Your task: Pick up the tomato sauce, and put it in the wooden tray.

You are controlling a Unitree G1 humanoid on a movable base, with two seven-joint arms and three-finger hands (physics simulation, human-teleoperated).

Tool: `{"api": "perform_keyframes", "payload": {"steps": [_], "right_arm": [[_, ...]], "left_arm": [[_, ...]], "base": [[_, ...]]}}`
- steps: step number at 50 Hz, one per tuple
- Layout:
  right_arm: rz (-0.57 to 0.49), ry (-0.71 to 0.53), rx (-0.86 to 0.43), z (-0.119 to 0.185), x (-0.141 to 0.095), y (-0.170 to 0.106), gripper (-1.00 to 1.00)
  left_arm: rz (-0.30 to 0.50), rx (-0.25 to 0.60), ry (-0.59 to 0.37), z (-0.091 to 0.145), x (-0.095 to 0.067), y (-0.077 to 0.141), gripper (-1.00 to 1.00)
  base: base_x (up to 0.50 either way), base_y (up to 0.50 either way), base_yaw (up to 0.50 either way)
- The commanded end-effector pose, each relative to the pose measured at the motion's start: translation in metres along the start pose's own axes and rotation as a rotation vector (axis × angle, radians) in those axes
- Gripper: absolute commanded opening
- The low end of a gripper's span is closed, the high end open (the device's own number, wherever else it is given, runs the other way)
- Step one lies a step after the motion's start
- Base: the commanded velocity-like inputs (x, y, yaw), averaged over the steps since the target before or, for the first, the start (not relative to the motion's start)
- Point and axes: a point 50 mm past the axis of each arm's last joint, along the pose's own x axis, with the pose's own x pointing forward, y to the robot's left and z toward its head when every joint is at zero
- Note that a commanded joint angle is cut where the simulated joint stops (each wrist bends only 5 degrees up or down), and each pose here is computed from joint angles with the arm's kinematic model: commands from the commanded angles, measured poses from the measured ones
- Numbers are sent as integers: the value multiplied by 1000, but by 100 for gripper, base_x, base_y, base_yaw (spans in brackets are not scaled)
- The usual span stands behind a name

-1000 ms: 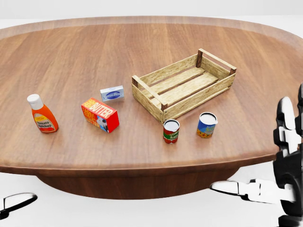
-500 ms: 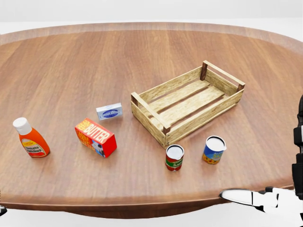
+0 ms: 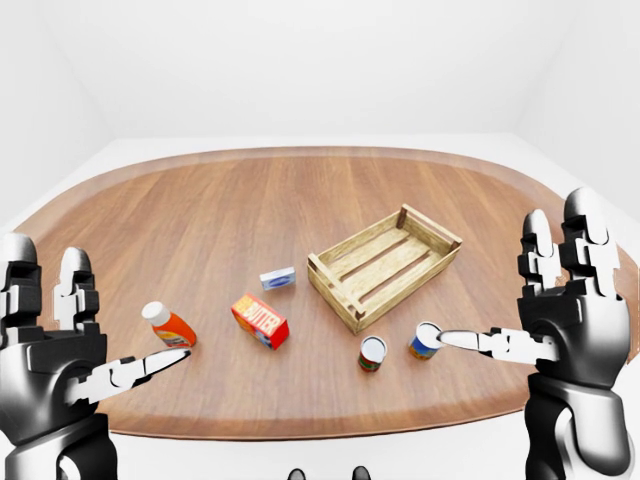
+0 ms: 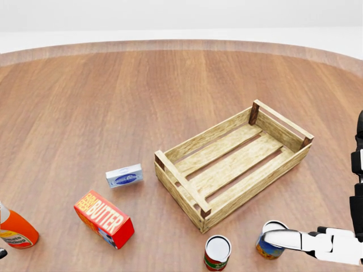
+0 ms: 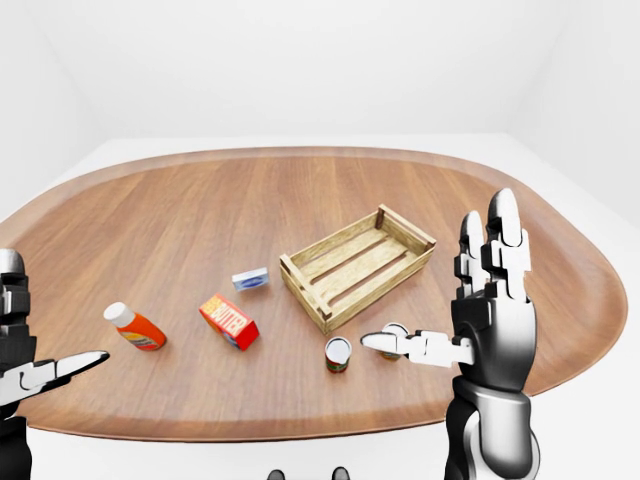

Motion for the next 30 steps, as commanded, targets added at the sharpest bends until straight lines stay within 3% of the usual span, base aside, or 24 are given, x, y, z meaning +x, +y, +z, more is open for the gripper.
{"api": "perform_keyframes", "payload": {"steps": [1,30], "right_arm": [[5,-6,0,2,-1,0,100],[19,-7,-10,2,0,4,100]], "left_arm": [[-4,0,4,-1,0,-1,95],[-4,-1,10,-3,2,-1,95]], "base": [[50,0,0],[50,0,0]]}}
